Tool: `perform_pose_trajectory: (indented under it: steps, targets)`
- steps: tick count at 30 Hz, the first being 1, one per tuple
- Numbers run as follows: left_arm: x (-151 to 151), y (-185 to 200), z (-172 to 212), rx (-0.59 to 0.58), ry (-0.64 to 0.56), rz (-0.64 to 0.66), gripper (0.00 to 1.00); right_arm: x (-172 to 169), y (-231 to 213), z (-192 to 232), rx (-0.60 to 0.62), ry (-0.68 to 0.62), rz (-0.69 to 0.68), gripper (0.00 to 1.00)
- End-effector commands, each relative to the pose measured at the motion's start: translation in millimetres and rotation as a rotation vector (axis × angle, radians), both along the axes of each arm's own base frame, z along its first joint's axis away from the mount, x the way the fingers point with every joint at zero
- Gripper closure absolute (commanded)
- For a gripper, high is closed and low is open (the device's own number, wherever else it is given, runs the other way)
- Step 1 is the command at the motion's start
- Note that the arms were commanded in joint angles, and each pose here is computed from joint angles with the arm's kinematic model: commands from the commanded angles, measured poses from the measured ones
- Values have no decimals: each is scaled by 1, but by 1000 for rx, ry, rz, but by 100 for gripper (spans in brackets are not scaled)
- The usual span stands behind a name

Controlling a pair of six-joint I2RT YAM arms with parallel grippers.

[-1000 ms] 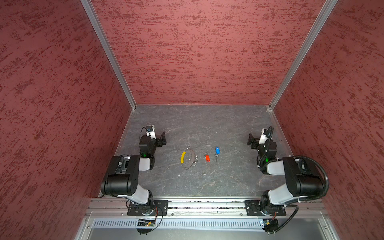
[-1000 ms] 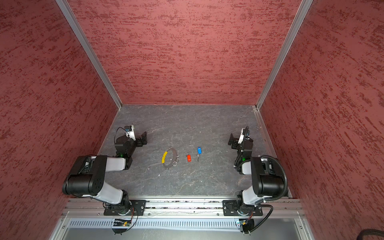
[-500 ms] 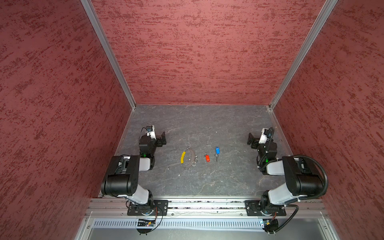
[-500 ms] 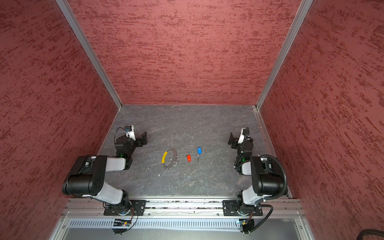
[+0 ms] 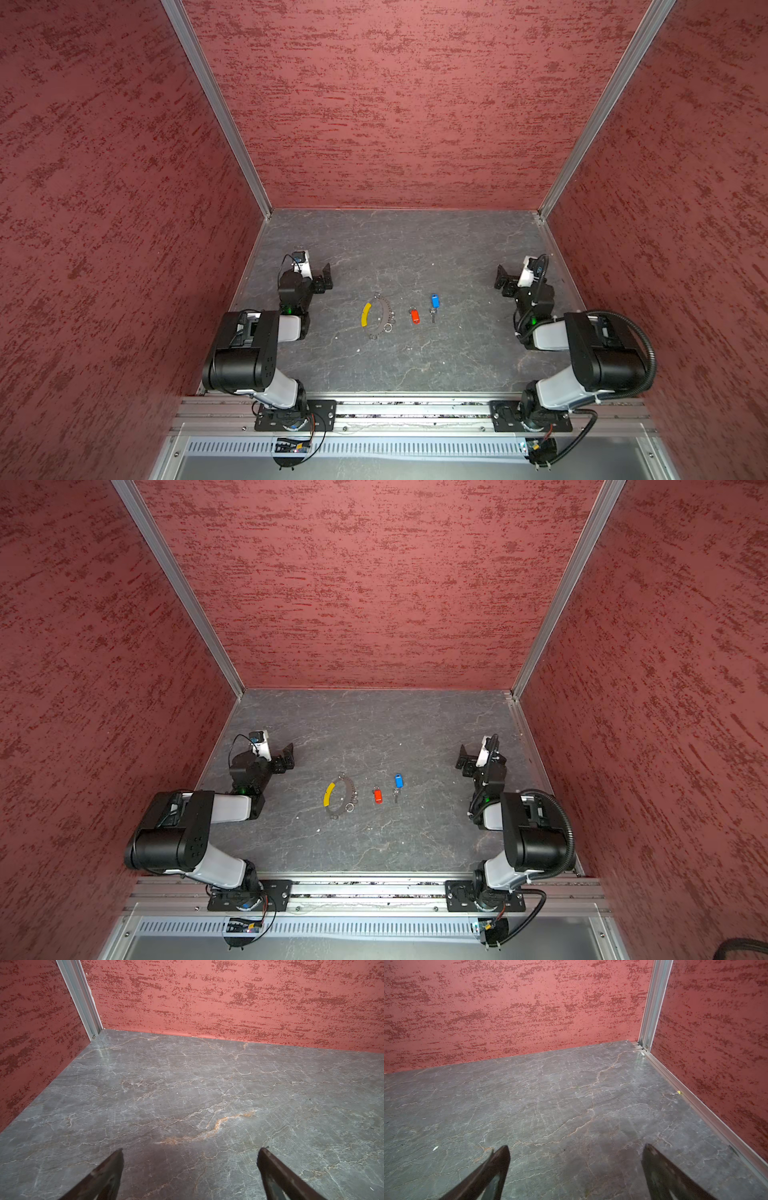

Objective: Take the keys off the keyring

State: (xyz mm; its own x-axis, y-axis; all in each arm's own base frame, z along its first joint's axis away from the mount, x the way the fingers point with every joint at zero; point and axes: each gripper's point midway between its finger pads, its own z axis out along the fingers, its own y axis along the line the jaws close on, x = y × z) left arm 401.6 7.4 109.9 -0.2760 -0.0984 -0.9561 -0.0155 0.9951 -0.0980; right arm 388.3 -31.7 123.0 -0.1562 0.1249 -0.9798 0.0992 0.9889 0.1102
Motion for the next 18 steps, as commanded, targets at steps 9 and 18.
perform_pose_trajectory:
  steps: [9, 18]
  targets:
    - [0, 0, 3, 5, -15, -6, 1, 2, 1, 9, -23, -36, 12, 1]
    - [0, 0, 3, 5, -13, -6, 1, 1, 1, 10, -24, -41, 14, 1]
